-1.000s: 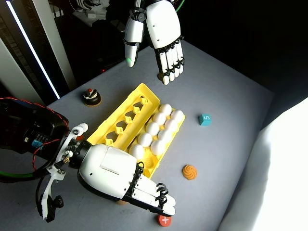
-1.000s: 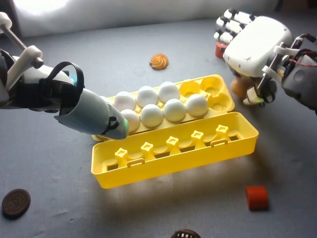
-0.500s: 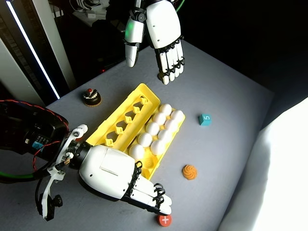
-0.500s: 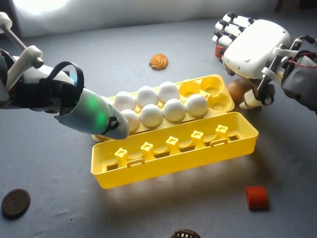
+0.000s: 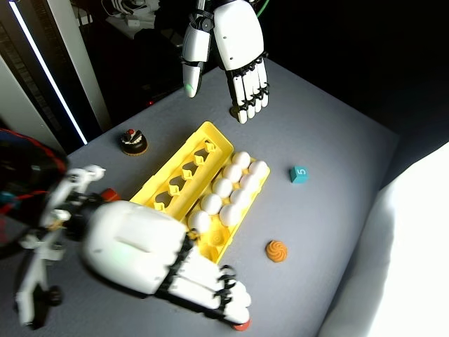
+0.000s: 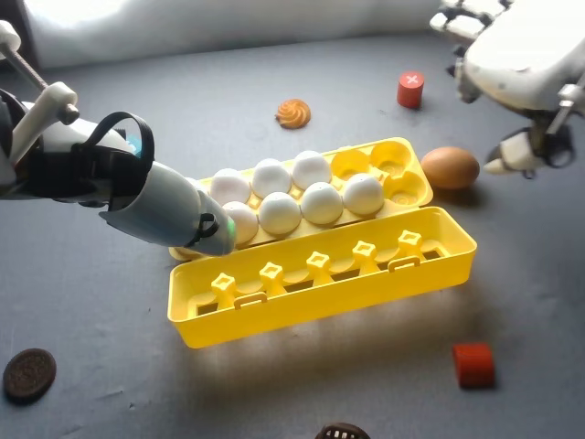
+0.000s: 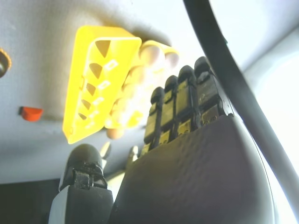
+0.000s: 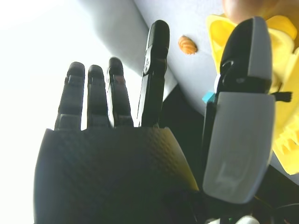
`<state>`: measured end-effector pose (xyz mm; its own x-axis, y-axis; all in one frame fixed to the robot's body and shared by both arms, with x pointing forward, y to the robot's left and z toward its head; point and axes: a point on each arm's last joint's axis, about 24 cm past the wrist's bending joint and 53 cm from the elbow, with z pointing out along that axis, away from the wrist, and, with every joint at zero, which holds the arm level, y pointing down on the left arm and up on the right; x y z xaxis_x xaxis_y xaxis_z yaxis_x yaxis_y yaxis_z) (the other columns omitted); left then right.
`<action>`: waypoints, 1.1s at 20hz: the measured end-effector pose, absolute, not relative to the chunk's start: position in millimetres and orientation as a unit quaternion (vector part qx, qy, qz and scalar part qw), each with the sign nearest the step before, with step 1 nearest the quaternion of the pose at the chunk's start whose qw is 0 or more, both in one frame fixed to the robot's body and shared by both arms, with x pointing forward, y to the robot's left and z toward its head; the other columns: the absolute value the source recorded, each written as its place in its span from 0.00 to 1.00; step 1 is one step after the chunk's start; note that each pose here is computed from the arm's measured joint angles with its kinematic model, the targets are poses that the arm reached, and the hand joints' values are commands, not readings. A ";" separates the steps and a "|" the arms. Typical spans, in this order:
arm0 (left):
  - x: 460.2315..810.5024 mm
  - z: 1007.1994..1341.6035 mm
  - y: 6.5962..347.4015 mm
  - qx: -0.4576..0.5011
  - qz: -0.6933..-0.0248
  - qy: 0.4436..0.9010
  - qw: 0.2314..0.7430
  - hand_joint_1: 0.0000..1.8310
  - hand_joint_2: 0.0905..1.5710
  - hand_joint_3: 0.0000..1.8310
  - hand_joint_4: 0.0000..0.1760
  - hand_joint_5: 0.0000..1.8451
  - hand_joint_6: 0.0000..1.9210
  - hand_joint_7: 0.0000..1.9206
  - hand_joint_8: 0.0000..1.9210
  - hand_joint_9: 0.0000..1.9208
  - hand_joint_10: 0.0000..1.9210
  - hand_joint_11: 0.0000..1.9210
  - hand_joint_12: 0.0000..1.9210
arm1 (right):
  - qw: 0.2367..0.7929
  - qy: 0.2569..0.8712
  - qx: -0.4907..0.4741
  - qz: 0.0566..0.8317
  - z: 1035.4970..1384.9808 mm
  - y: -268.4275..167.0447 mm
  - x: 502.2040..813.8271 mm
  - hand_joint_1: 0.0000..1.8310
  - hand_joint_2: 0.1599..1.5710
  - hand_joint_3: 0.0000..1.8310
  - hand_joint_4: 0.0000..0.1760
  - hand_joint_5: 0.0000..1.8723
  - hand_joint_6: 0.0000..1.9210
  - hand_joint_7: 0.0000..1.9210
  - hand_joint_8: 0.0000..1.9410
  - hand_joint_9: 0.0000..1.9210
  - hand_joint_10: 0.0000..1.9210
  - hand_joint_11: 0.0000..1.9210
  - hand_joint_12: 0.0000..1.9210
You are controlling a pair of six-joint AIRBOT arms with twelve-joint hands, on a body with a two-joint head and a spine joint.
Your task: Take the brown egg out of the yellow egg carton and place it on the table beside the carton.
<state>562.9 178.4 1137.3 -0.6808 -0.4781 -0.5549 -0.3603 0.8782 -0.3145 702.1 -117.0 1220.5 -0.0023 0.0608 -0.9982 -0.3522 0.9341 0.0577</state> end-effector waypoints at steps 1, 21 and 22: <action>562.8 1137.2 178.4 -0.230 -0.090 0.912 0.326 0.00 0.74 0.00 0.00 0.05 0.00 0.04 0.00 0.02 0.00 0.01 0.00 | 0.700 0.692 -0.105 0.145 1224.3 -124.7 693.3 0.49 0.47 0.00 0.40 0.48 0.00 0.06 0.00 0.00 0.00 0.00 0.00; 568.7 1143.9 180.5 -0.228 -0.090 0.907 0.342 0.00 0.75 0.00 0.00 0.07 0.00 0.06 0.00 0.05 0.00 0.00 0.08 | 0.696 0.704 -0.058 0.128 1266.3 -153.8 594.2 0.30 0.58 0.00 0.10 0.51 0.52 0.34 0.52 0.24 0.52 0.02 0.66; 568.7 1143.9 181.1 -0.228 -0.089 0.907 0.342 0.00 0.75 0.00 0.00 0.07 0.00 0.06 0.00 0.05 0.00 0.00 0.08 | 0.692 0.709 -0.043 0.131 1264.2 -157.9 595.1 0.29 0.61 0.00 0.00 0.44 0.80 0.37 0.75 0.30 0.73 0.12 0.84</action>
<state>568.7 181.1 1143.9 -0.6621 -0.4748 -0.5798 -0.3538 0.8801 -0.3167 595.1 -157.9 1264.2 -0.0387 0.1204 -0.9920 -0.2417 0.9621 0.1262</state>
